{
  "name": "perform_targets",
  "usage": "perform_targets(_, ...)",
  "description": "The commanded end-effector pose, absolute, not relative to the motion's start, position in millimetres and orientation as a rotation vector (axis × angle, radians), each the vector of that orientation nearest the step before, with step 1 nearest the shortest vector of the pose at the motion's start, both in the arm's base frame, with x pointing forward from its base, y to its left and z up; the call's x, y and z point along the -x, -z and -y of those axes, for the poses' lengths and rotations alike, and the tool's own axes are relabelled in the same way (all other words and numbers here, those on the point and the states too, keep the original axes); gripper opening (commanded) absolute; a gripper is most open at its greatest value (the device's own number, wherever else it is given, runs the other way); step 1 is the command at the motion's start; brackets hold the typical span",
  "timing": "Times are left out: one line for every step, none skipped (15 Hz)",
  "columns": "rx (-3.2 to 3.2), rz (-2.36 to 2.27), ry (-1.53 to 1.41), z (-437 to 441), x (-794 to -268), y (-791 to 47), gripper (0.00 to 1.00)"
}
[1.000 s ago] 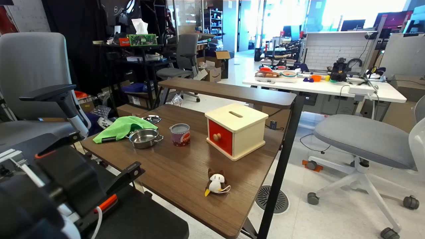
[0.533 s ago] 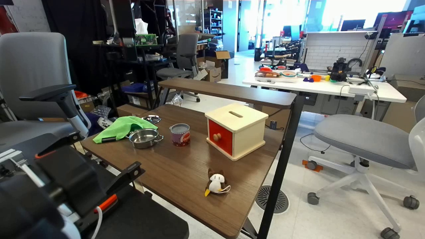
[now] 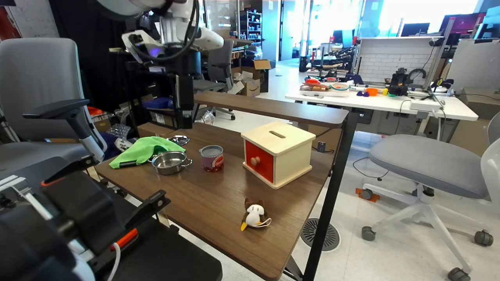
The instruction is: Move the can to the left of the brown doll
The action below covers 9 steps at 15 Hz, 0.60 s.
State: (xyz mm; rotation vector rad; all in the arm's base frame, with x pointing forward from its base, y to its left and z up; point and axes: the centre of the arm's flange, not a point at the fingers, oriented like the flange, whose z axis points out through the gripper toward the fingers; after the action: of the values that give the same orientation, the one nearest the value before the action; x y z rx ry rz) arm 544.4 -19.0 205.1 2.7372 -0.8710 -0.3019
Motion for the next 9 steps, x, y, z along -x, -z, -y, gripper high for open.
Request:
perform_targets(-2.741,0.940,0.261,12,-597,-162,1.00)
perform_targets(-2.761,0.968,0.241,9,-603,-156,1.00)
perform_targets(-2.780,0.993,0.213,8,-609,-150,1.00)
perform_targets(-2.799,1.024,0.183,7,-613,-146,1.00)
perform_targets(-2.812,1.054,0.160,7,-617,-142,1.00)
perform_targets(-2.828,1.085,0.130,8,-621,-138,1.00)
perform_targets(-2.838,1.110,0.109,8,-623,-136,1.00)
perform_targets(-2.844,1.136,0.088,10,-624,-134,1.00)
perform_targets(-2.848,1.156,0.068,11,-625,-131,1.00)
